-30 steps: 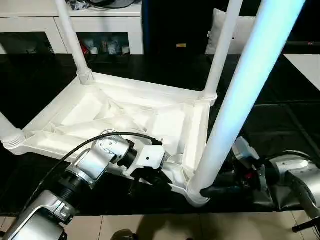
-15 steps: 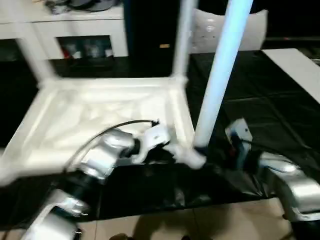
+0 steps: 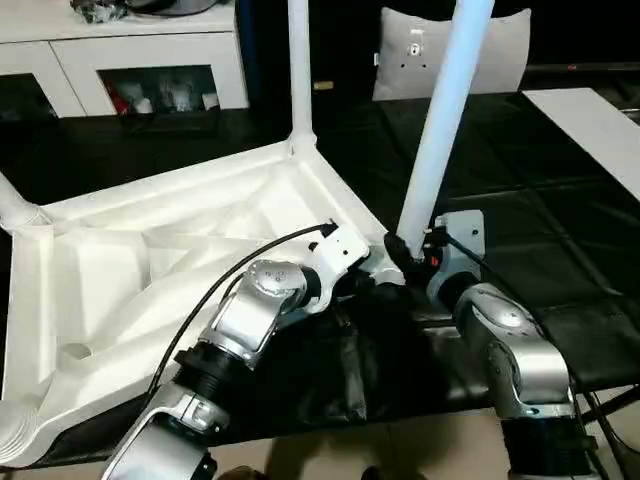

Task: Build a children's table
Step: Rotate leg to tighten

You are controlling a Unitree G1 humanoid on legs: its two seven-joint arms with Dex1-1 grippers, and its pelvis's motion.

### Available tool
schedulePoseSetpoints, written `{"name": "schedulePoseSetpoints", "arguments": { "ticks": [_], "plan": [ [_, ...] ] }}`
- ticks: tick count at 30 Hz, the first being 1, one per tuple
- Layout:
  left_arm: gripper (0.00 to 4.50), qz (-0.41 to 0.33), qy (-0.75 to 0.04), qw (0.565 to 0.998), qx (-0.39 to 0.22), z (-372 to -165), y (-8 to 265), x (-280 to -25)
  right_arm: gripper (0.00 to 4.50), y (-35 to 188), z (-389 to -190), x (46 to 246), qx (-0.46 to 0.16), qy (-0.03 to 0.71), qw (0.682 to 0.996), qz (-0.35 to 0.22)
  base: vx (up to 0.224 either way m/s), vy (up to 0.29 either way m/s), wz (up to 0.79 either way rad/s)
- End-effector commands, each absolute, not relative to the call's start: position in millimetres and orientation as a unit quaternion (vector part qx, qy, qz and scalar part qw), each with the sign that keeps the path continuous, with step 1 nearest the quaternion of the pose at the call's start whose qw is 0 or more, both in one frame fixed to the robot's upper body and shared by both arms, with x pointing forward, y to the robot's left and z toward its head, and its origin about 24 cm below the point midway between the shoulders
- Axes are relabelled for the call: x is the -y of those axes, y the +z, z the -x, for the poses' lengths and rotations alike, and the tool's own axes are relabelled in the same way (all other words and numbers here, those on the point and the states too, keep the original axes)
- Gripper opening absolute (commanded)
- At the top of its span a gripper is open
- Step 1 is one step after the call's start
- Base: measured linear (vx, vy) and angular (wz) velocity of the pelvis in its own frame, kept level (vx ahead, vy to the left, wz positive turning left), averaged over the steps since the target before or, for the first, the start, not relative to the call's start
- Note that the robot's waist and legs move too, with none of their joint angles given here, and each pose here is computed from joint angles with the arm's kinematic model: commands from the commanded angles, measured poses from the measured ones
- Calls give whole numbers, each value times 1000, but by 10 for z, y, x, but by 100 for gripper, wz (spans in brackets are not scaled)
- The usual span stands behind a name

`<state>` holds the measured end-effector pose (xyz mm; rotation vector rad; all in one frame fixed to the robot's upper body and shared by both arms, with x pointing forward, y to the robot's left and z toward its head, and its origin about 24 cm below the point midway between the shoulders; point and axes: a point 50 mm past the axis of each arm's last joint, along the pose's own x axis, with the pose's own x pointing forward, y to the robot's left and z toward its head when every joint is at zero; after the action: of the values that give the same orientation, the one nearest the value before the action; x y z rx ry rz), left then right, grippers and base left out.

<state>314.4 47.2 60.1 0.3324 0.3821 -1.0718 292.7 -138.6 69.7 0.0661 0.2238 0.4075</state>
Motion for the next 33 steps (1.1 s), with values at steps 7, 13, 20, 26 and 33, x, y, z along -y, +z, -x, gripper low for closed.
{"name": "schedulePoseSetpoints", "arguments": {
  "ticks": [7, 13, 20, 26, 33],
  "plan": [
    [0, -185, -602, 763, -142, -3045, 676, -612, 383, 800, -2770, 1592, -99, 355, 930, 8, 0, 0, 0],
    [0, -213, -675, 692, -144, -2956, 665, -784, 424, 861, -2649, 1802, -121, 470, 873, 44, 0, 0, 0],
    [0, -242, -755, 589, -154, -2812, 683, -932, 444, 895, -2506, 1881, -161, 599, 782, 64, 0, 0, 0],
    [0, -253, -783, 547, -155, -2739, 680, -933, 408, 891, -2435, 1851, -177, 658, 730, 40, 0, 0, 0],
    [0, -257, -796, 526, -152, -2700, 679, -931, 343, 860, -2385, 1817, -192, 691, 696, 27, 0, 0, 0]
  ]
}}
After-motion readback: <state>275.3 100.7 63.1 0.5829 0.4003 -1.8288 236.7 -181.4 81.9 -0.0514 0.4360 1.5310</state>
